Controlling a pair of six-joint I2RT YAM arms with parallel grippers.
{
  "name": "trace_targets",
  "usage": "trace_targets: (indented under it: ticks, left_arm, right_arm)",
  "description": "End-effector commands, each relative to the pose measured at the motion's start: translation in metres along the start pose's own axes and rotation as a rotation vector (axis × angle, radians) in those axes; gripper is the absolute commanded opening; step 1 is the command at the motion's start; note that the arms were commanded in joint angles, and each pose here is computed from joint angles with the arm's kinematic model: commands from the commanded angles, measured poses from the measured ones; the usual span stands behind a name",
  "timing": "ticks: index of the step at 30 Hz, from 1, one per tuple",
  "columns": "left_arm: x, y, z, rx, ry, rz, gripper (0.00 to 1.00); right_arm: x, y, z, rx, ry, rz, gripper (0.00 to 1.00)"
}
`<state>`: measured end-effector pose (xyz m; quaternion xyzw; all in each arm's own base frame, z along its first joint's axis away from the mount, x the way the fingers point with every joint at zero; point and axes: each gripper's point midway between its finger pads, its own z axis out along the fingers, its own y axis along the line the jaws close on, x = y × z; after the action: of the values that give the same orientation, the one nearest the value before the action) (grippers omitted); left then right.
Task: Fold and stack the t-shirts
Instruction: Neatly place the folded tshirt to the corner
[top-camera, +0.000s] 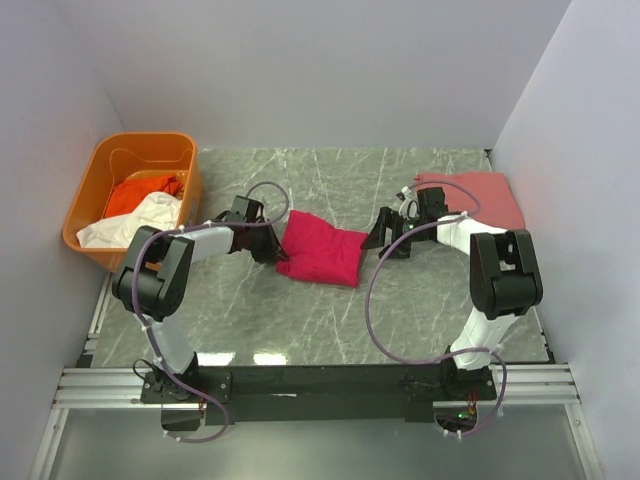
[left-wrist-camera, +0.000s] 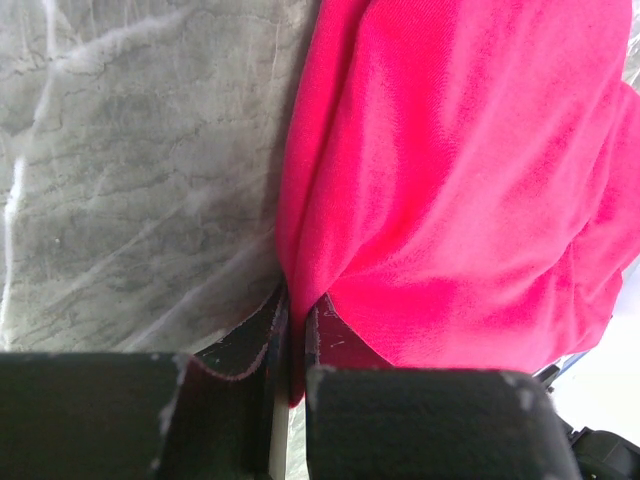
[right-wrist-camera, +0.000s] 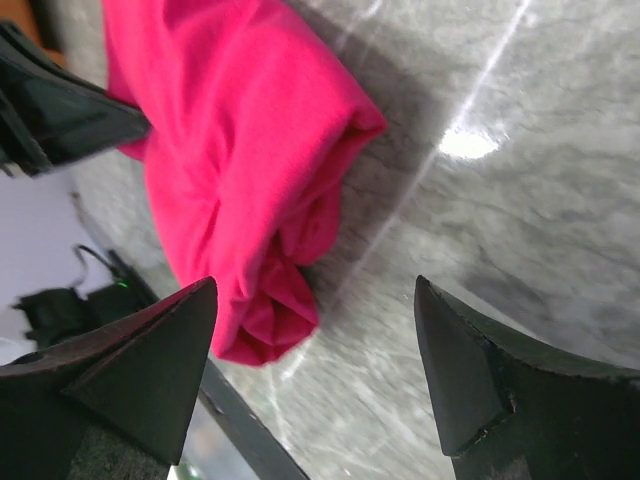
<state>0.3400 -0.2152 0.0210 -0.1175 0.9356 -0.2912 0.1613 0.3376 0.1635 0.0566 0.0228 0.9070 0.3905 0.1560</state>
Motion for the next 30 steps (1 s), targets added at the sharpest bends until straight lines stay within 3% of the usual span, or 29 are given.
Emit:
trace_targets:
  ticks: [1,14,20,23,26,29,30]
  left_arm:
    - [0.016,0.040,0.011,-0.144,0.048,0.009,0.01]
    - [0.016,0.035,0.008,-0.131,0.050,0.015,0.01]
    - [0.017,0.035,0.007,-0.124,0.052,0.020,0.01]
    - [0.018,0.034,0.006,-0.117,0.048,0.021,0.01]
    - [0.019,0.034,0.006,-0.109,0.048,0.020,0.01]
    - [0.021,0.034,0.003,-0.105,0.046,0.026,0.01]
    - [0.019,0.032,0.001,-0.102,0.040,0.027,0.01]
  right_arm:
    - [-0.019,0.022,0.012,-0.104,-0.055,0.027,0.86]
    - [-0.007,0.015,0.063,-0.061,0.048,0.202,0.83]
    - [-0.007,0.018,0.077,-0.062,0.068,0.234,0.74]
    - [-0.006,0.020,0.083,-0.064,0.075,0.231,0.65]
    - [-0.009,0.023,0.086,-0.079,0.083,0.230,0.50]
    - [-0.018,0.026,0.082,-0.094,0.068,0.197,0.30]
    - [-0.021,0.028,0.080,-0.099,0.061,0.180,0.18]
